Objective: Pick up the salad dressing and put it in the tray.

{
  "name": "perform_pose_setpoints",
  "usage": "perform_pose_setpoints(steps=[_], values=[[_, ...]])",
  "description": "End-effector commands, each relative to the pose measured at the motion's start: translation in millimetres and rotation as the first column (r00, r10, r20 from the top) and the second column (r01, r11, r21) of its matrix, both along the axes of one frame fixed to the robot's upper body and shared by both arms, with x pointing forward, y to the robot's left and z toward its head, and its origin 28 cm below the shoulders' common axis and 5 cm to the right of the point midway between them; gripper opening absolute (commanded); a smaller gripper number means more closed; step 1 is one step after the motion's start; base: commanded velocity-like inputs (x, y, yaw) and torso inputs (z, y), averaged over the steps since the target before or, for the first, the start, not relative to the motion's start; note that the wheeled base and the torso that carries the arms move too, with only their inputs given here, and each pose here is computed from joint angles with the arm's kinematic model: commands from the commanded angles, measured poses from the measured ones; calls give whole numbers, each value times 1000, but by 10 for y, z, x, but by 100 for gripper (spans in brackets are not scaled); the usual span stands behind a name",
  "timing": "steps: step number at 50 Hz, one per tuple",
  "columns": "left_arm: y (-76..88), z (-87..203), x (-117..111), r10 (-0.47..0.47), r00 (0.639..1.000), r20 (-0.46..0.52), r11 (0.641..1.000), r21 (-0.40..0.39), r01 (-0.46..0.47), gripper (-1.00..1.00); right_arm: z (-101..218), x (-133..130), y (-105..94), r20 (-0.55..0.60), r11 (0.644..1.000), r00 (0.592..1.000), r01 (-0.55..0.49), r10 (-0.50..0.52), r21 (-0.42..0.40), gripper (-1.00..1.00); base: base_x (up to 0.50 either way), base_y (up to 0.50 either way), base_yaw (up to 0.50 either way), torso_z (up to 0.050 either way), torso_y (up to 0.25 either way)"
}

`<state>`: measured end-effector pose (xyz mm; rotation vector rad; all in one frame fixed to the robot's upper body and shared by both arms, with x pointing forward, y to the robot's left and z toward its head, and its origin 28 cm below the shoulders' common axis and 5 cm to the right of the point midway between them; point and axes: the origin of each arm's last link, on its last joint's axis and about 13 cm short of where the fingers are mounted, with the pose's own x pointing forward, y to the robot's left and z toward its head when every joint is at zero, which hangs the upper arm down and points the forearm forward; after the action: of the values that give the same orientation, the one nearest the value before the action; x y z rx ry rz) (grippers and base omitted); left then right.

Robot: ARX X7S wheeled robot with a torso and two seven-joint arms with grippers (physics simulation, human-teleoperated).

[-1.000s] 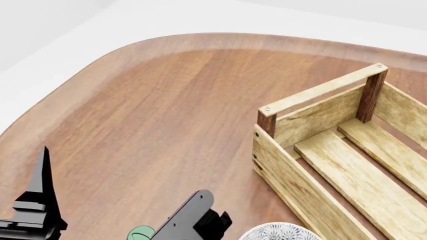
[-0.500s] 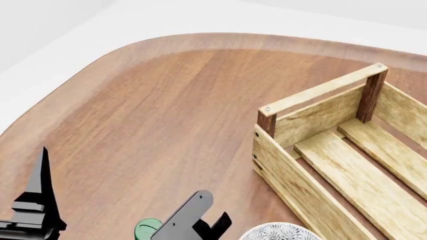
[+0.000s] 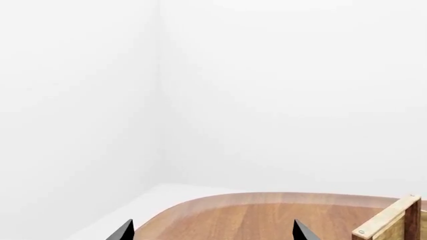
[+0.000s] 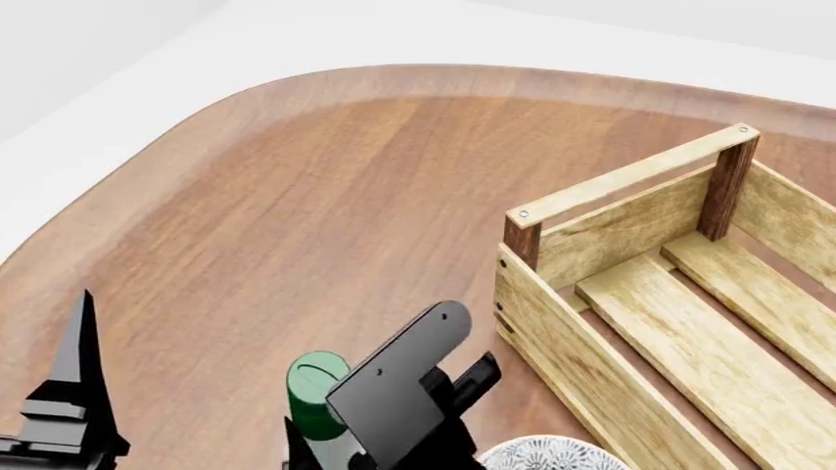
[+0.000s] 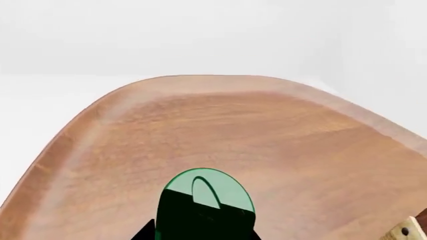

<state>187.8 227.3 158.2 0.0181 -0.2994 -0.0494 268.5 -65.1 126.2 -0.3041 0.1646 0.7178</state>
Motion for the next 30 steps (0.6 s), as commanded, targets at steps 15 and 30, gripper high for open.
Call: perform_pose_setpoints(steps=[15, 30], values=[[1, -11, -3, 6, 1000, -3, 1000, 13, -6, 100, 788, 37, -370, 176, 978, 962, 203, -210, 58, -100, 0, 0, 0, 0, 0], [-11, -23, -5, 4, 1000, -4, 1000, 19, -4, 100, 1167, 45, -666, 237, 936, 906, 336, -351, 101, -100, 0, 0, 0, 0, 1]])
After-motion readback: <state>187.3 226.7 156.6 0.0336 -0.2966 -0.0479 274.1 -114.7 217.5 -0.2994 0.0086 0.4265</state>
